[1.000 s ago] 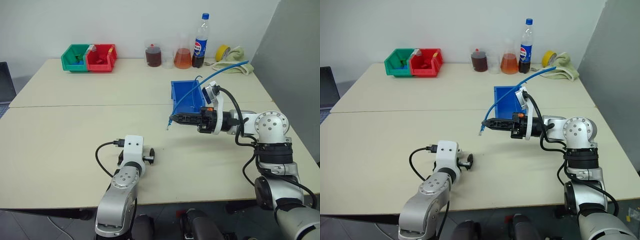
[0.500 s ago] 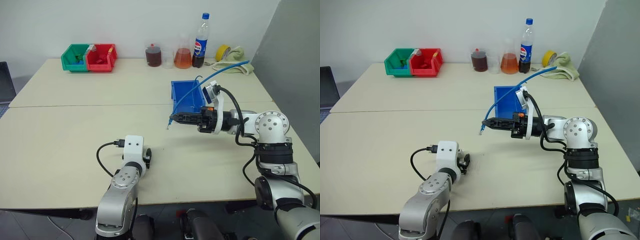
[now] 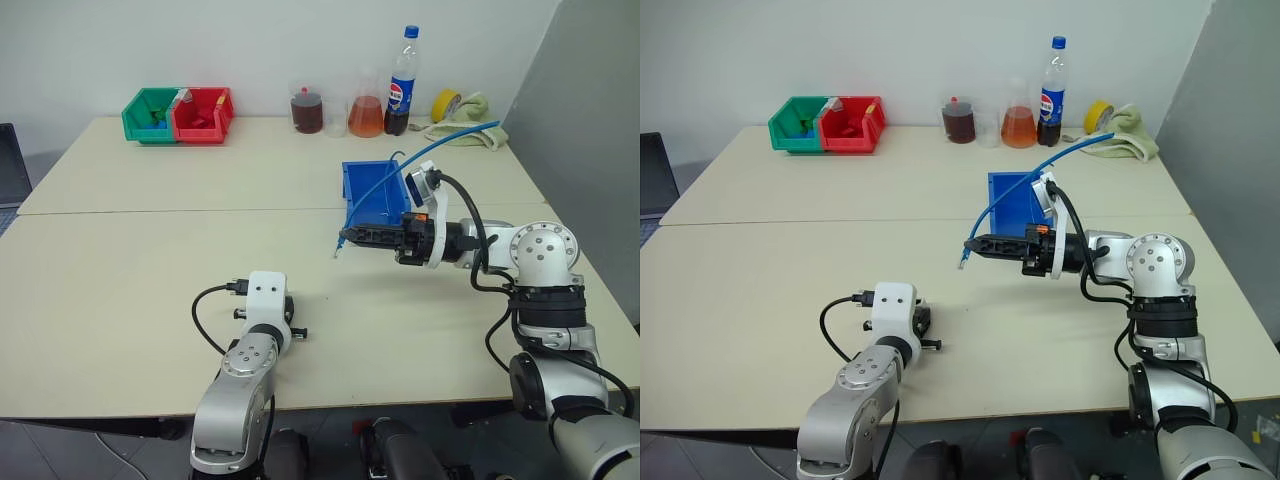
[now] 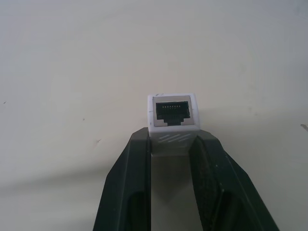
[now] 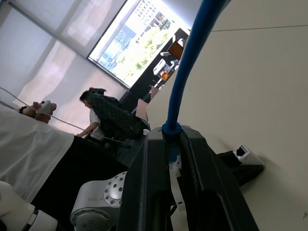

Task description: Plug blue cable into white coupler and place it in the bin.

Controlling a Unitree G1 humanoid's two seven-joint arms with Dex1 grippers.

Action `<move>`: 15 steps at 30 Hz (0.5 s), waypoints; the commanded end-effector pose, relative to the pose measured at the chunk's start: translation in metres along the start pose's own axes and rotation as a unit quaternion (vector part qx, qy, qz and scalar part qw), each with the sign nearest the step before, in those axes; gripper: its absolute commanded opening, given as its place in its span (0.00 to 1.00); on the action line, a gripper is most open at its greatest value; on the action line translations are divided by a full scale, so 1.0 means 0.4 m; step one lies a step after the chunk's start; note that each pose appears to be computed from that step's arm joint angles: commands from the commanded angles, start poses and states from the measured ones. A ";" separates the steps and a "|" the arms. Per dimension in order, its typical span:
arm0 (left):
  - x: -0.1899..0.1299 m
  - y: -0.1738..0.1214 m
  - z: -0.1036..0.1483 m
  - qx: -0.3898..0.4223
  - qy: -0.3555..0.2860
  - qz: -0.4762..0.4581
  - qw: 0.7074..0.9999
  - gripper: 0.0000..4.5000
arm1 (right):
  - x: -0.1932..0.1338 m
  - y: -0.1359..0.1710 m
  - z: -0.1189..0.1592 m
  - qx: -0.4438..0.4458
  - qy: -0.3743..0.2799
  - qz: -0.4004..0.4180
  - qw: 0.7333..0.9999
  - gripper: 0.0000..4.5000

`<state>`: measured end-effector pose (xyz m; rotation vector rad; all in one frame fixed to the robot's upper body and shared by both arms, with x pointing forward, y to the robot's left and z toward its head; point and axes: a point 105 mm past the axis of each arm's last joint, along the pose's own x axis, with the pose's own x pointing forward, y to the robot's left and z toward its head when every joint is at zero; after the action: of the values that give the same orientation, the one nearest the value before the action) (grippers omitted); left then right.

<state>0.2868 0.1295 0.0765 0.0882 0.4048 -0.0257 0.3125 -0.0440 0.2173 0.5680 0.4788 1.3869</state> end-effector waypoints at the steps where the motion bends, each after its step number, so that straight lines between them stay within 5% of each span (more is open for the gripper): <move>1: 0.003 0.023 0.023 0.023 -0.020 -0.018 0.999 0.17 | -0.002 0.020 0.030 -0.026 -0.015 0.009 1.000 0.02; 9: -0.004 0.044 0.141 0.140 -0.086 -0.275 0.947 0.17 | -0.002 0.019 0.041 -0.039 -0.017 0.006 0.999 0.02; 12: -0.032 0.024 0.157 0.161 -0.087 -0.381 0.906 0.17 | -0.001 0.020 0.045 -0.049 -0.016 0.005 0.999 0.02; 15: -0.092 -0.018 0.159 0.184 -0.082 -0.517 0.832 0.17 | 0.002 0.024 0.050 -0.064 -0.014 0.005 0.998 0.02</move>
<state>0.2942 0.1336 0.1345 0.2451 0.2862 -0.9604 0.3199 -0.0462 0.2214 0.5371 0.4319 1.3698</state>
